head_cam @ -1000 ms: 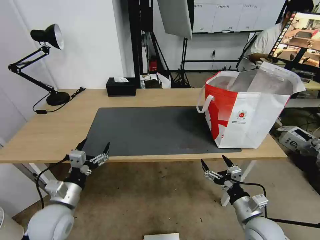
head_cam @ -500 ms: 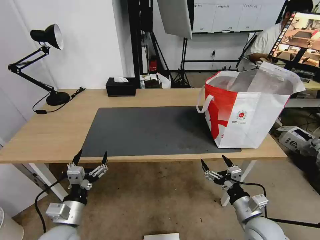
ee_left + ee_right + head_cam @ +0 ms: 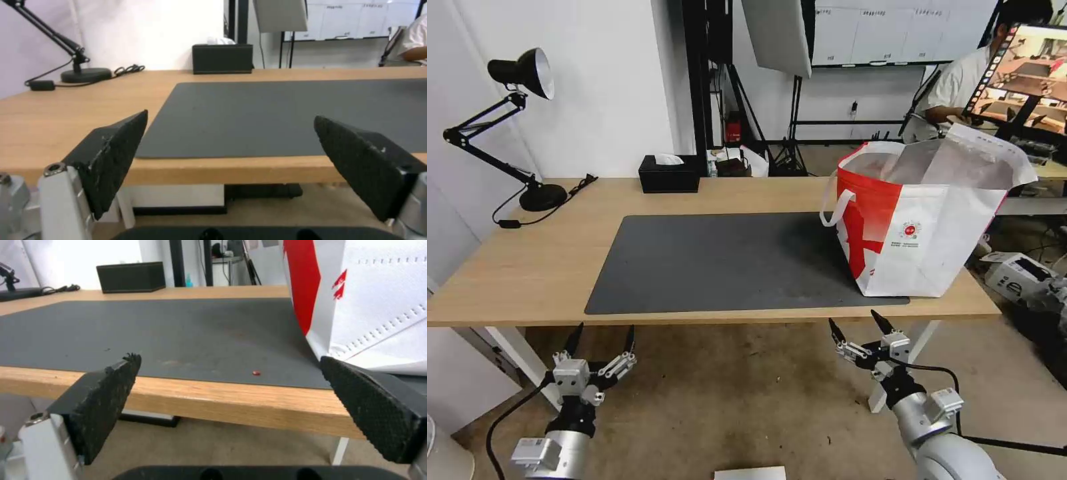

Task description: Pick up the trash from the table and place it into the takeout bag.

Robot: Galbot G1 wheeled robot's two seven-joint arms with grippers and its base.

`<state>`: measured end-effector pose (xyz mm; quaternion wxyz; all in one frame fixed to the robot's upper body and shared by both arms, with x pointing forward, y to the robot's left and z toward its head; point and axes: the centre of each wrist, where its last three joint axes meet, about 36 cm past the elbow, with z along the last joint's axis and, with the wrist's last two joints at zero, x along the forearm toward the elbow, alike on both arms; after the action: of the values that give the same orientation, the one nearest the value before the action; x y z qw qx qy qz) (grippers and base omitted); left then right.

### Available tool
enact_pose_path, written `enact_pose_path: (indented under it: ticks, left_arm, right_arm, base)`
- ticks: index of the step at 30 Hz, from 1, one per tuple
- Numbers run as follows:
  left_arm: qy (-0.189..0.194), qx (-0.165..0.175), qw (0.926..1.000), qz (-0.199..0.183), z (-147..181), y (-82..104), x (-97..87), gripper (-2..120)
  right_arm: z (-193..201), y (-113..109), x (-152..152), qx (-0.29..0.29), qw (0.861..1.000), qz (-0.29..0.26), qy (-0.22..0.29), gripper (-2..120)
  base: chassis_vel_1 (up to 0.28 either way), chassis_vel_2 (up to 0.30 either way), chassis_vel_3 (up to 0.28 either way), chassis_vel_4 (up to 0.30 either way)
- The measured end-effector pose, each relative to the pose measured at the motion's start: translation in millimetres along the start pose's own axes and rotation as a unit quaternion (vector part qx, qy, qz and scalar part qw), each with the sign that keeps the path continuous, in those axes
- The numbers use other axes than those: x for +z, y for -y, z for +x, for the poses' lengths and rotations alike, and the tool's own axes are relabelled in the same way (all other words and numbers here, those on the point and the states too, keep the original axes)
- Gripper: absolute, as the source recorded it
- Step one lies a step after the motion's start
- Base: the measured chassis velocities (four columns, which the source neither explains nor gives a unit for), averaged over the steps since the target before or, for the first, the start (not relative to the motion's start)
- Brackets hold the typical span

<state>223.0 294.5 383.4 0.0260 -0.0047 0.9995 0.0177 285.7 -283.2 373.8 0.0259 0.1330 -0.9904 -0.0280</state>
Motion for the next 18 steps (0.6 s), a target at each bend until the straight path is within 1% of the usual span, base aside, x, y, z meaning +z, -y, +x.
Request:
enact_pose_path:
  ticks: [5,13,18]
  left_arm:
    - [-0.003,-0.005,1.0,0.005,6.2,0.6,6.8,100]
    - [-0.003,-0.002,0.9999,0.014,6.1,5.1,8.1,100]
    - [-0.01,0.002,0.9999,0.014,5.5,5.7,7.8,100]
  right_arm:
    - [0.0,0.0,0.0,0.0,1.0,0.0,0.0,100]
    - [0.0,0.0,0.0,0.0,1.0,0.0,0.0,100]
    - [0.0,0.0,0.0,0.0,1.0,0.0,0.0,100]
  base:
    - [0.0,0.0,0.0,0.0]
    - [0.0,0.0,0.0,0.0]
    - [0.0,0.0,0.0,0.0]
